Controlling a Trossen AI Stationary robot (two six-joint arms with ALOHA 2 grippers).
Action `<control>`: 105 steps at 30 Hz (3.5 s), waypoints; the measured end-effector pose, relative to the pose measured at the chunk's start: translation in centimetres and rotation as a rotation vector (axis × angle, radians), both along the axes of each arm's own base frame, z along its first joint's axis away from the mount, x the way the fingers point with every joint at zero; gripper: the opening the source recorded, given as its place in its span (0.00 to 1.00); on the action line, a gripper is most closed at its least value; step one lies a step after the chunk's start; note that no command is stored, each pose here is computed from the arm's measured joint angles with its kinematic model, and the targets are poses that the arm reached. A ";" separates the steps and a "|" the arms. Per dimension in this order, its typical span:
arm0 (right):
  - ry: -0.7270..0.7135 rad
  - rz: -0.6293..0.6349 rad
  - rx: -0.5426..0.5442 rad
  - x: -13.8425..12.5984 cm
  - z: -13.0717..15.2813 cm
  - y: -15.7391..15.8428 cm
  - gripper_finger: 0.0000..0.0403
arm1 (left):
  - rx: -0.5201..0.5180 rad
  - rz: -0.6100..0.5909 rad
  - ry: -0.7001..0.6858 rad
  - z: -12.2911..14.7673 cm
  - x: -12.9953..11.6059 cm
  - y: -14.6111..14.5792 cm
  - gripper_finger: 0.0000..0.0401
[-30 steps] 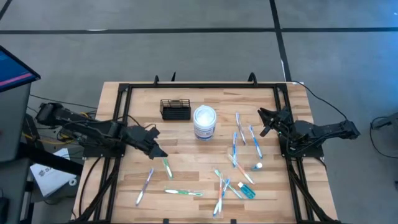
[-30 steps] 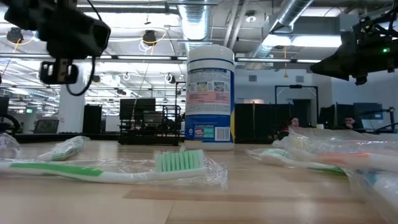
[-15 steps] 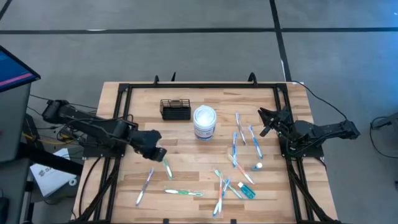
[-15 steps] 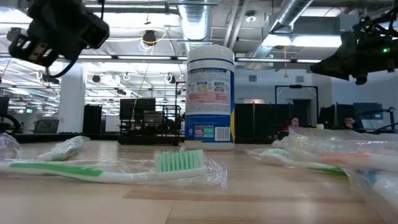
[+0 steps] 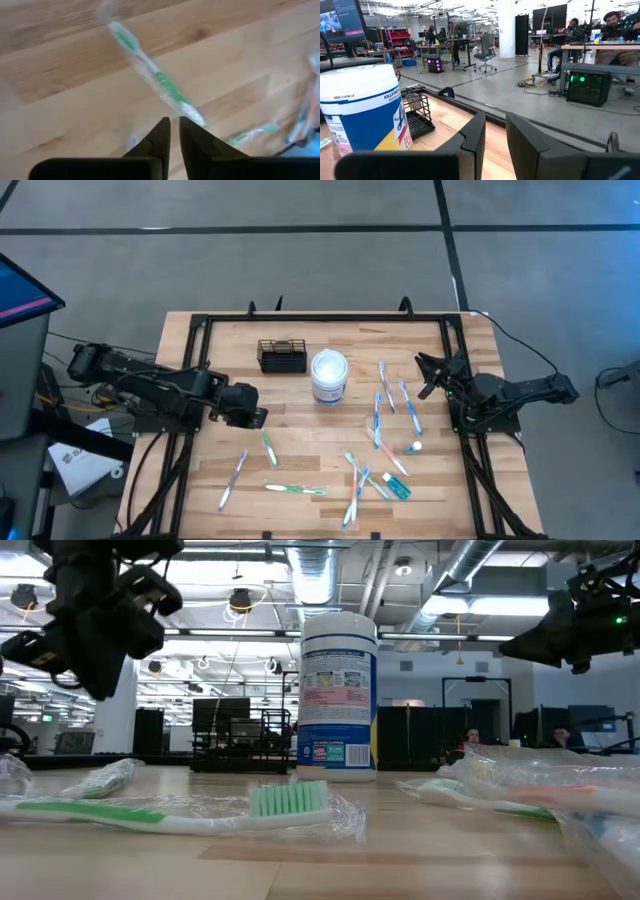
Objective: Pick & Place toothbrushing station
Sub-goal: Put the top green toothbrush into the mesh organizer
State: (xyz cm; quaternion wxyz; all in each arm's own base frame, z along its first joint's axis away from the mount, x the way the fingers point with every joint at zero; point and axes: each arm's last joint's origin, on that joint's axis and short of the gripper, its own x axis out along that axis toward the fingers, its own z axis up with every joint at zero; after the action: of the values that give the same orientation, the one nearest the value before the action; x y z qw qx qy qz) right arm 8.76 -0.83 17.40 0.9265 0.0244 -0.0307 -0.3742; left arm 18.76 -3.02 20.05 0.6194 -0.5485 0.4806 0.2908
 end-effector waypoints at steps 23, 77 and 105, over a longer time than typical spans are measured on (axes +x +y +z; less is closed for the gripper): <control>-0.002 -0.001 0.001 0.0 0.0 0.0 0.17 | -0.014 0.069 -0.029 -4.6 -1.1 0.2 0.47; 0.002 -0.004 -0.015 0.0 0.2 0.0 0.17 | -0.075 0.180 -0.024 -8.2 0.0 2.5 0.38; 0.001 -0.003 -0.014 0.0 0.1 0.0 0.17 | 0.192 0.093 -0.070 -8.2 0.1 3.1 0.01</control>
State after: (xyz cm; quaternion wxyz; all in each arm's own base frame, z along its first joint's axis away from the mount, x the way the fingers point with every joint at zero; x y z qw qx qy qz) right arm 8.74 -0.84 17.55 0.9261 0.0177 -0.0328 -0.3755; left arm 18.84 0.04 11.84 0.6713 -0.5181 0.4027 0.3446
